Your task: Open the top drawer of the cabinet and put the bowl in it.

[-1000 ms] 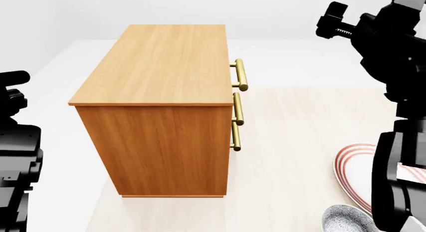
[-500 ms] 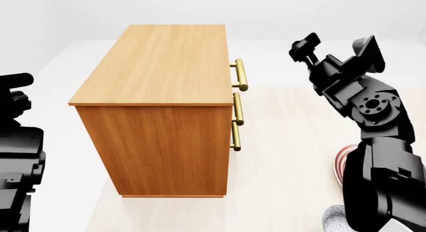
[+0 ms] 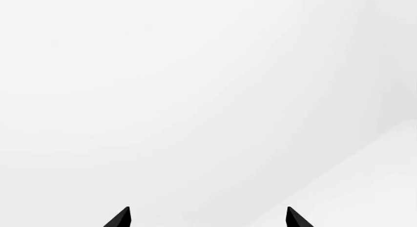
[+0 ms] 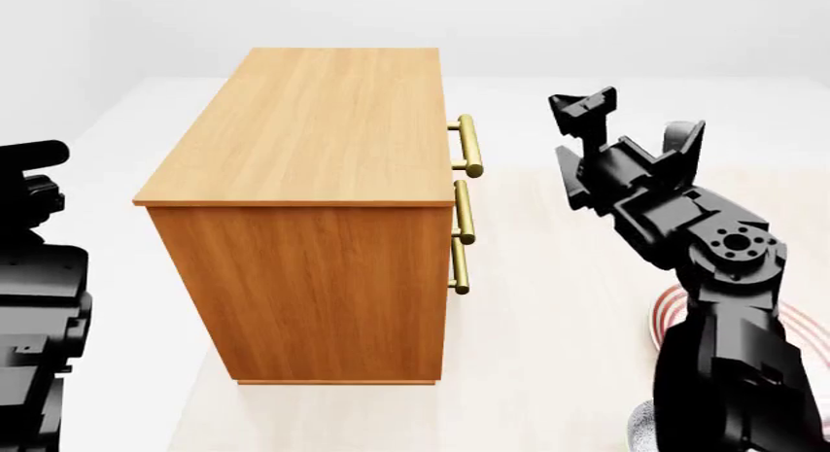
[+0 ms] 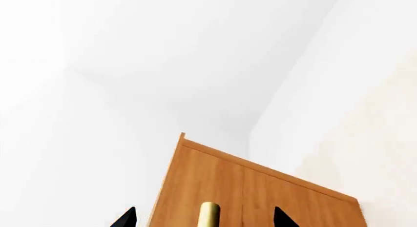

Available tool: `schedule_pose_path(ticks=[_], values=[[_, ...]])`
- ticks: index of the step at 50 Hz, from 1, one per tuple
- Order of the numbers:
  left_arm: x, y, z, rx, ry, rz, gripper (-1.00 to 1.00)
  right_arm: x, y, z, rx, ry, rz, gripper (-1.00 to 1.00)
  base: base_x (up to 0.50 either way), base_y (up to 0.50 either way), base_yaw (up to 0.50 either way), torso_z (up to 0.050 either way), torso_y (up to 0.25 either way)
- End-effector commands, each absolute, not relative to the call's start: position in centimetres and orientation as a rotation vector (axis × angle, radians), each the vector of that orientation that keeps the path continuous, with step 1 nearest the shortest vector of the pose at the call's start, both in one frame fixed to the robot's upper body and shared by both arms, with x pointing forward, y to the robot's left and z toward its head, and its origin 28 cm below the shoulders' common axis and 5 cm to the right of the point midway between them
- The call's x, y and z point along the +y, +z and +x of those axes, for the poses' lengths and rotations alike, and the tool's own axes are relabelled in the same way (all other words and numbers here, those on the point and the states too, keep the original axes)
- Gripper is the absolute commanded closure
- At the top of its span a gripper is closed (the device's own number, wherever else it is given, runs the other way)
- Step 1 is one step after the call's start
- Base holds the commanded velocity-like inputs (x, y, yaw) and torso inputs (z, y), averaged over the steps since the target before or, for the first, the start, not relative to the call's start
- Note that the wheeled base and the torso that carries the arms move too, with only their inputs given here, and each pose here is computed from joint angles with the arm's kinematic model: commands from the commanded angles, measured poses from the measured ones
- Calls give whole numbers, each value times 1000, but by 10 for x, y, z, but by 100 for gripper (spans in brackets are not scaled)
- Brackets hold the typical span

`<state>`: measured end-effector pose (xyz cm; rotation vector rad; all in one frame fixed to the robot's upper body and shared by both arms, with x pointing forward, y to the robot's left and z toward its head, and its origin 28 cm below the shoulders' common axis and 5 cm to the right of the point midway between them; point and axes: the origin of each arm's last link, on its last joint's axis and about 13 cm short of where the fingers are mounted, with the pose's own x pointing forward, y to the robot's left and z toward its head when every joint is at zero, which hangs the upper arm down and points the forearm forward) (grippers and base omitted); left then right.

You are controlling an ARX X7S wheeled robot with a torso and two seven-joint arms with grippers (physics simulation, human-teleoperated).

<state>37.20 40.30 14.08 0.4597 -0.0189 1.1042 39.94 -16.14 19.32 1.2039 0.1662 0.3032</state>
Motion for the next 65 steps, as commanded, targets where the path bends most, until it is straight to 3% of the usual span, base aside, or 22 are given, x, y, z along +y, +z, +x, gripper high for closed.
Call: schedule_pose_path(ticks=[1,65], values=[[402,141,372,-19,1103,460,-100,-146,190,398,274,410,1195,-100,0,0,0,0,0],[405,140,371,-25,1105,458,-100,-115,176,405,408,494,1117,-100,0,0,0,0,0]])
